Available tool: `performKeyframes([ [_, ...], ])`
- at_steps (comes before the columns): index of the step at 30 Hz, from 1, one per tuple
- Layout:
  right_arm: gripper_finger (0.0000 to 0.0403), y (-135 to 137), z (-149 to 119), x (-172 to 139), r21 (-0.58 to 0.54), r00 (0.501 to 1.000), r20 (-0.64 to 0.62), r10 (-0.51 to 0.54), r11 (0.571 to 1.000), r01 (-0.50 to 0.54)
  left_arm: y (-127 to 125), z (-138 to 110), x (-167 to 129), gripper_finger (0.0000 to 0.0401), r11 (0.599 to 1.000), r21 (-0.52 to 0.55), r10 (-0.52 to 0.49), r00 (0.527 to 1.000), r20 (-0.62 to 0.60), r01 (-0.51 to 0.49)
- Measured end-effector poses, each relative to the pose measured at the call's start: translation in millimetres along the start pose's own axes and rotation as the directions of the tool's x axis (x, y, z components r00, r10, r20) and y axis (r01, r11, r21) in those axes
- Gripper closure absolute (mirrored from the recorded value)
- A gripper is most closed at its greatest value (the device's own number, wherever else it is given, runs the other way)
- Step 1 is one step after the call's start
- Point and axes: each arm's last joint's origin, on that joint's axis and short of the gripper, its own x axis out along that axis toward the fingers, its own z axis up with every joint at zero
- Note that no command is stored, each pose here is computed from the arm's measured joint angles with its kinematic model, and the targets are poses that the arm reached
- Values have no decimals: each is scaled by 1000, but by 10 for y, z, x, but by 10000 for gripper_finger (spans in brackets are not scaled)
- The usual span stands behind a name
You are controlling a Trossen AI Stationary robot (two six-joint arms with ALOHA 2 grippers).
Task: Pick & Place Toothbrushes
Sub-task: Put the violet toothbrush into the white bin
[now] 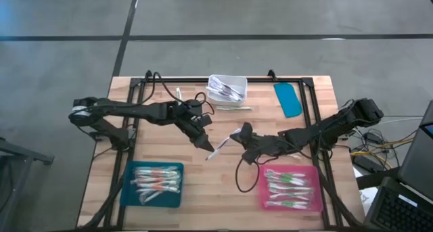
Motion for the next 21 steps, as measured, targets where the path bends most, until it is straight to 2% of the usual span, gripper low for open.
performKeyframes([
  [5,392,-1,1,0,1,1000,1,-1,1000,1,0,0,0,218,1000,4,0,1000,0,0],
  [21,392,-51,-82,58,84,999,-33,-24,996,26,-25,11,-1,228,999,12,-31,1000,-1,31],
])
